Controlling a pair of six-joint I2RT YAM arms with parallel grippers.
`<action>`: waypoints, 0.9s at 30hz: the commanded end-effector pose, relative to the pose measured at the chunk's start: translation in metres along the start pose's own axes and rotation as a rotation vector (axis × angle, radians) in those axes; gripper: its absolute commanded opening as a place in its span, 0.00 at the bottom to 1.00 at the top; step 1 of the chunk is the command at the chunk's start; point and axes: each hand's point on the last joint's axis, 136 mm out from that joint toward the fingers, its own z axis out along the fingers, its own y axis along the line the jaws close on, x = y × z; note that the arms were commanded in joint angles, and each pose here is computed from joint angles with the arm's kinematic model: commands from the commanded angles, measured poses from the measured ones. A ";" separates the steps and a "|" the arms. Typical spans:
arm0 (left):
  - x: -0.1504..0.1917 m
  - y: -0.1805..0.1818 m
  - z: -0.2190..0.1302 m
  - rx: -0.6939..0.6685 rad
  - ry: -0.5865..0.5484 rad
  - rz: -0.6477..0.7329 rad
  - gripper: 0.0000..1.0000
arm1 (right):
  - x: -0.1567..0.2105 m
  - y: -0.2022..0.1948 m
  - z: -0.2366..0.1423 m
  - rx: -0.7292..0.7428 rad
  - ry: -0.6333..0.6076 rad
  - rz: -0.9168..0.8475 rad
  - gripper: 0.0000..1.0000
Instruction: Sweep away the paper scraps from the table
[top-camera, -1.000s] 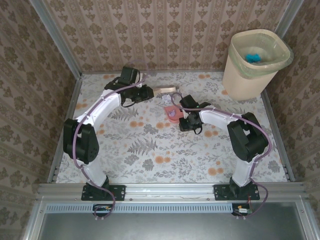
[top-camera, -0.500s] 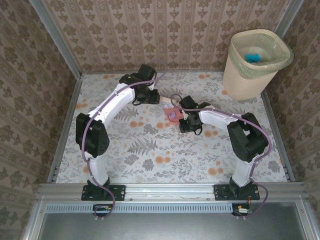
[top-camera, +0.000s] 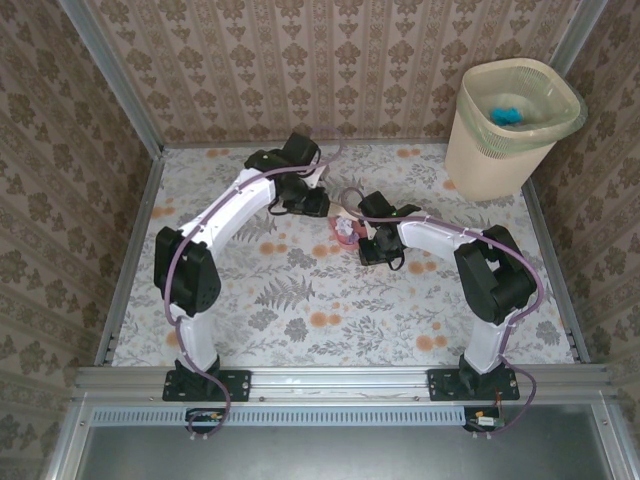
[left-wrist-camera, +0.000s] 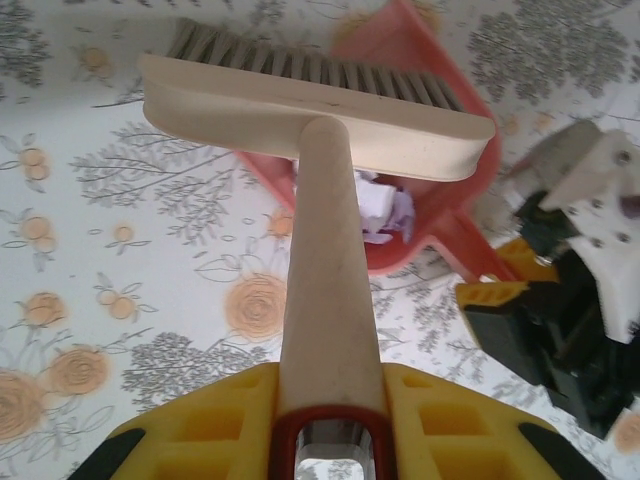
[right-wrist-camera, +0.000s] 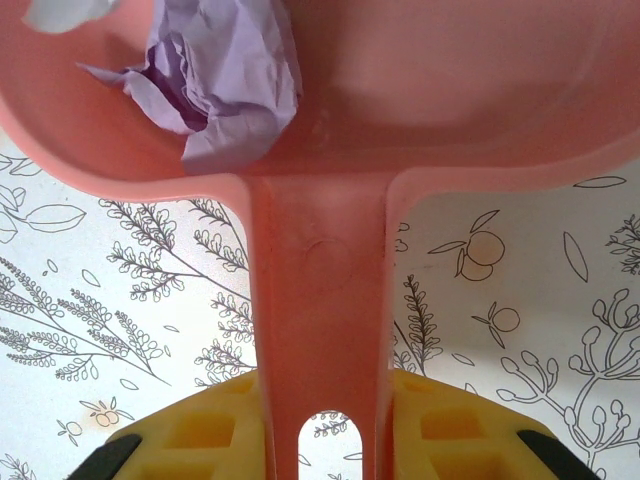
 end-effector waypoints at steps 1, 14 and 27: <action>-0.009 -0.020 -0.010 0.093 -0.027 0.046 0.00 | 0.002 -0.006 -0.002 0.023 0.001 0.009 0.00; -0.026 -0.022 -0.025 0.139 -0.151 -0.008 0.00 | -0.008 -0.005 -0.015 0.004 -0.087 0.011 0.00; -0.045 0.052 -0.081 0.167 -0.464 -0.282 0.00 | -0.016 -0.003 -0.025 -0.016 -0.179 0.004 0.00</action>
